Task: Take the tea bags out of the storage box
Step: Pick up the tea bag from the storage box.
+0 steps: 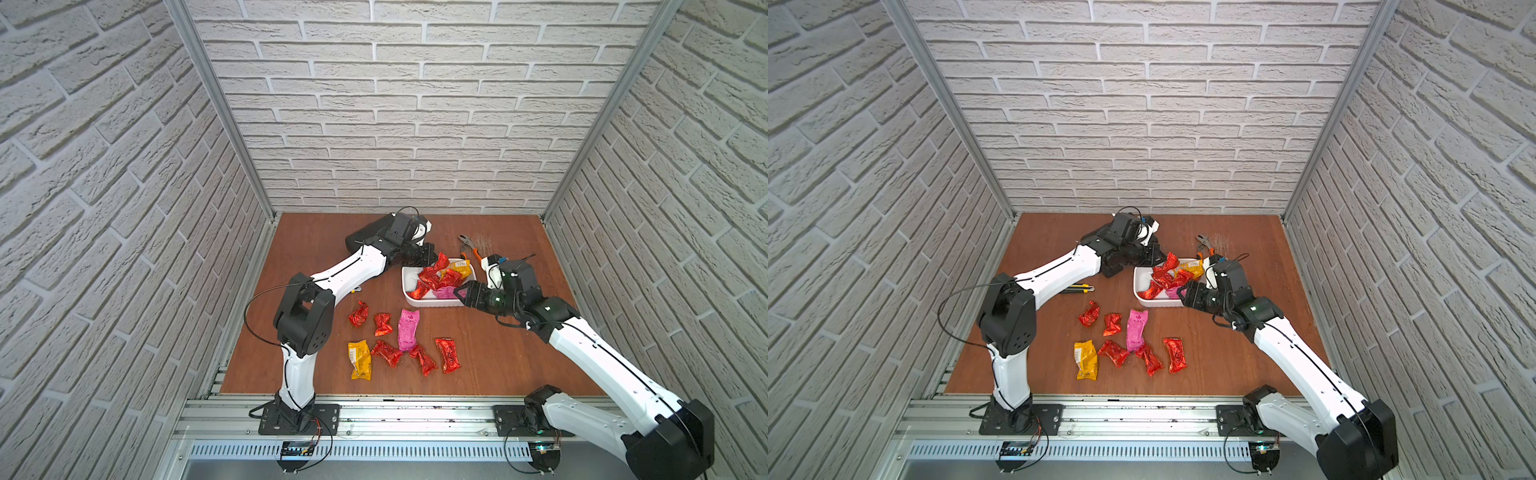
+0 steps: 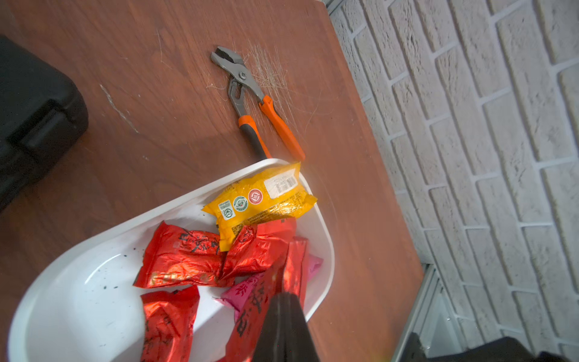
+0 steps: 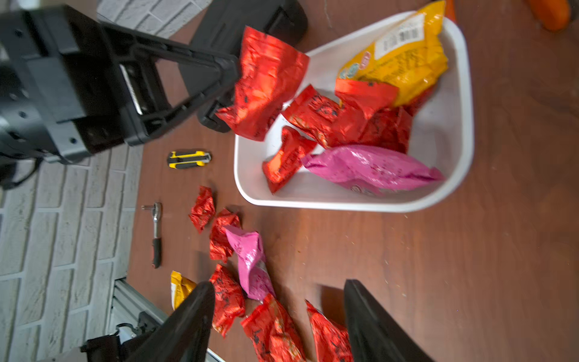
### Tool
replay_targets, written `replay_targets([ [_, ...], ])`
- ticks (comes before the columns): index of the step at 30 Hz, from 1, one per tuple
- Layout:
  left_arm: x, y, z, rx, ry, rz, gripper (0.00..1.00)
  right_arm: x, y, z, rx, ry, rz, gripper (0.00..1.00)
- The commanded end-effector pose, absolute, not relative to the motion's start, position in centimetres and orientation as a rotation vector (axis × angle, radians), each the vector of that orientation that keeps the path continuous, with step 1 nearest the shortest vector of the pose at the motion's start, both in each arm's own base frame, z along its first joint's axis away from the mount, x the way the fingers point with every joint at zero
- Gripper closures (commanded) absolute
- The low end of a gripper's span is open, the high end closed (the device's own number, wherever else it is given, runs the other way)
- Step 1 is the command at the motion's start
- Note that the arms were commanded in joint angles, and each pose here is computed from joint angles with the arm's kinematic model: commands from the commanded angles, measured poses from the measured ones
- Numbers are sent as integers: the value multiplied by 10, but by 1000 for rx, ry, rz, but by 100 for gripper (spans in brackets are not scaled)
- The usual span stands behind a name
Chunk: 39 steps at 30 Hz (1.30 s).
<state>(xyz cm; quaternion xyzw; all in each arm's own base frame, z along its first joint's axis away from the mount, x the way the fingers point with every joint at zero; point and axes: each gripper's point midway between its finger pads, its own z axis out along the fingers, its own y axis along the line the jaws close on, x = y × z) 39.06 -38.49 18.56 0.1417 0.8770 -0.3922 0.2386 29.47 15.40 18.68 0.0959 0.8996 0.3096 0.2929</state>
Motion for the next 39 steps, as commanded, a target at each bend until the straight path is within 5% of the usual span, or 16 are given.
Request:
replay_targets([
  [1,399,-393,233,281,2250,-1245,100,330,174,220,237,2218,1074,27],
  [23,400,-395,240,188,2199,-1420,100,414,145,222,245,2106,1278,26],
  [39,401,-399,238,172,2201,-1445,100,435,155,208,211,2125,1341,40],
])
